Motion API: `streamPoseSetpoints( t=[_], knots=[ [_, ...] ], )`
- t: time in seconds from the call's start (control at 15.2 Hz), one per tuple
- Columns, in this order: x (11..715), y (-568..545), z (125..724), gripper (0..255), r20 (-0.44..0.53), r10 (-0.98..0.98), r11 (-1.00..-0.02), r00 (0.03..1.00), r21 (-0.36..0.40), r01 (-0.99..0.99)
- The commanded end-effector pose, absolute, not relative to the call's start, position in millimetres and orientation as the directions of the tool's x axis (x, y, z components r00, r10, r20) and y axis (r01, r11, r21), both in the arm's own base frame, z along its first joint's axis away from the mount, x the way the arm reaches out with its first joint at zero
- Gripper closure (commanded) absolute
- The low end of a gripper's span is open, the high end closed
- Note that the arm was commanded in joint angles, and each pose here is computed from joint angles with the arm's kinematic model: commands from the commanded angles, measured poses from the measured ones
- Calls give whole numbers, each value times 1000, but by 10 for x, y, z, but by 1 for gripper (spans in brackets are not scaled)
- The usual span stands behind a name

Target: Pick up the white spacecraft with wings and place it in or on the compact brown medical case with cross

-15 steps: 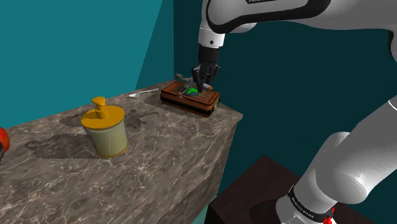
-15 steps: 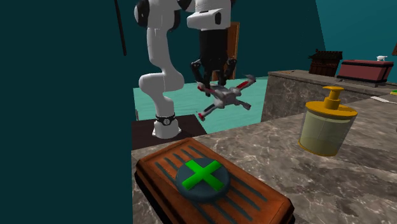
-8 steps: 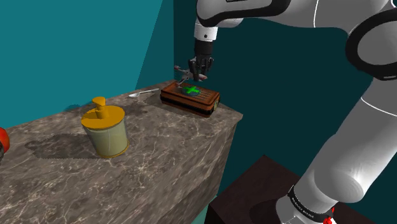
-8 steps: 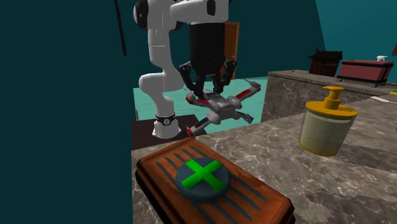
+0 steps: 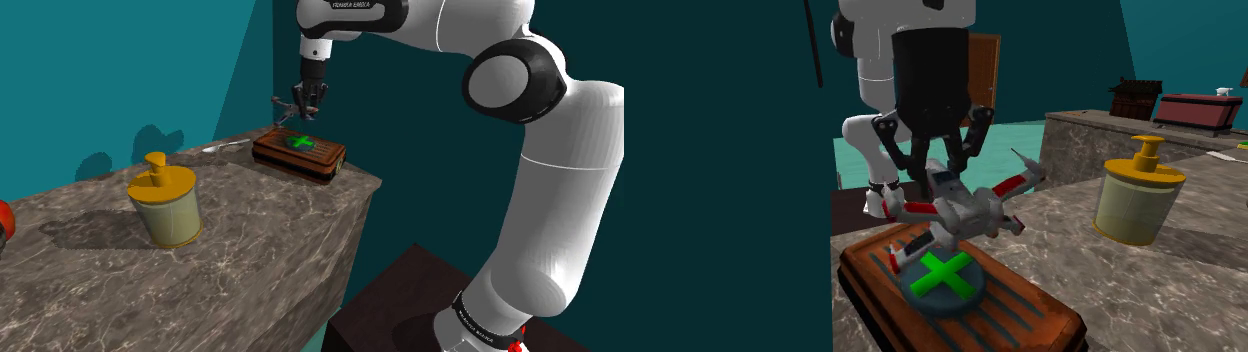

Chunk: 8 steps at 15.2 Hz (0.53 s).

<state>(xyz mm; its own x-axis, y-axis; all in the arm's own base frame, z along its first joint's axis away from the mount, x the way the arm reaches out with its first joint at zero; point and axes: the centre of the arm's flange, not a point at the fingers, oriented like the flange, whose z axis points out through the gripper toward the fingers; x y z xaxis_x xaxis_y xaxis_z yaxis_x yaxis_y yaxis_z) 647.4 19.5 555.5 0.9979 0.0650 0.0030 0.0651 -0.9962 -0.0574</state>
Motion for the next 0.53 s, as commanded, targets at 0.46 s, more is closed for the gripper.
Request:
streamPoseSetpoints(
  t=[0.46],
  knots=[
    [6527, 143, 5106, 255, 4, 66, -996, 998, -57, 66]
  ],
)
